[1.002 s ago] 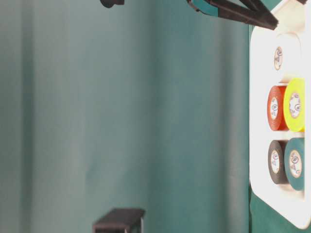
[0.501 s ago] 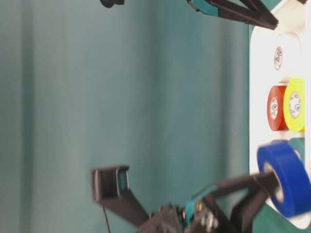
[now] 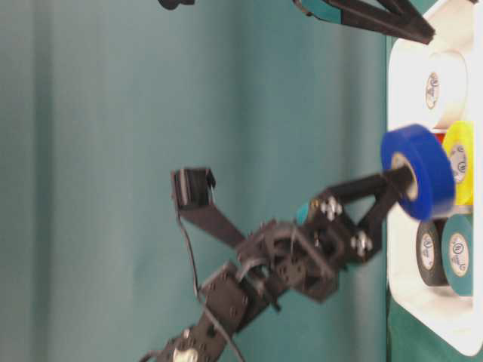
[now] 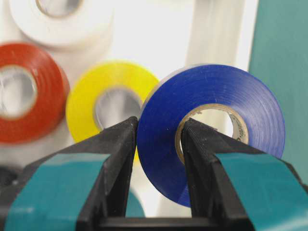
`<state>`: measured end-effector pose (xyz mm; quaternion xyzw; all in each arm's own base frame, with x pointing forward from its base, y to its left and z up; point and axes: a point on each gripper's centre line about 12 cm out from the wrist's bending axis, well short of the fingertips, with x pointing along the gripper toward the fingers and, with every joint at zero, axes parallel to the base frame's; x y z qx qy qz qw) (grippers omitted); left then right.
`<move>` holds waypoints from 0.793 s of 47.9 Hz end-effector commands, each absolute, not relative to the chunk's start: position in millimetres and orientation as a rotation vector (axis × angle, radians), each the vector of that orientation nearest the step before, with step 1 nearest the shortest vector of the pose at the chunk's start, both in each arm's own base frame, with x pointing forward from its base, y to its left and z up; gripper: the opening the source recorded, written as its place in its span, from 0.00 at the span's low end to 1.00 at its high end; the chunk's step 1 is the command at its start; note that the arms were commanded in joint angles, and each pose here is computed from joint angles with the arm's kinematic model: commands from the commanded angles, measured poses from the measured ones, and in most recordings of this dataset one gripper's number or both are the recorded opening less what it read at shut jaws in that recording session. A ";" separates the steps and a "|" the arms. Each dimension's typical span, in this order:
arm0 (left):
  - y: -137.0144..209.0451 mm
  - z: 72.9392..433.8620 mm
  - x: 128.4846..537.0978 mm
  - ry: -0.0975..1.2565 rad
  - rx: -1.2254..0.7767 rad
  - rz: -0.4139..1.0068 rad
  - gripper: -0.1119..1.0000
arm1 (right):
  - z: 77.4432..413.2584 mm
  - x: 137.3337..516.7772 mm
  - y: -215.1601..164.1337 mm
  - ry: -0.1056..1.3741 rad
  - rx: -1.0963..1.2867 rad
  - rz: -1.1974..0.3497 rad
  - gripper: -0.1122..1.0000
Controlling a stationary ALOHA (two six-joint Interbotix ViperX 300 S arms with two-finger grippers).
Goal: Put the tape alternately from left to right into the white case.
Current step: 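Lift the blue roll and carry it into the white tray, then release the blue roll beside the white roll and withdraw the left gripper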
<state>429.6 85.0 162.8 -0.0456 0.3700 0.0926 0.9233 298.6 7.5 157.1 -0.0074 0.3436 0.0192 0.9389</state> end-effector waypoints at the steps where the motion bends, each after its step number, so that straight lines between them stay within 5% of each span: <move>1: 96.3 181.0 443.6 0.692 -0.092 0.209 0.08 | 163.4 301.2 9.5 0.672 -0.010 0.049 0.83; 38: 119.0 164.5 482.4 0.653 -0.091 0.235 0.08 | 162.9 300.8 9.5 0.674 -0.011 0.050 0.83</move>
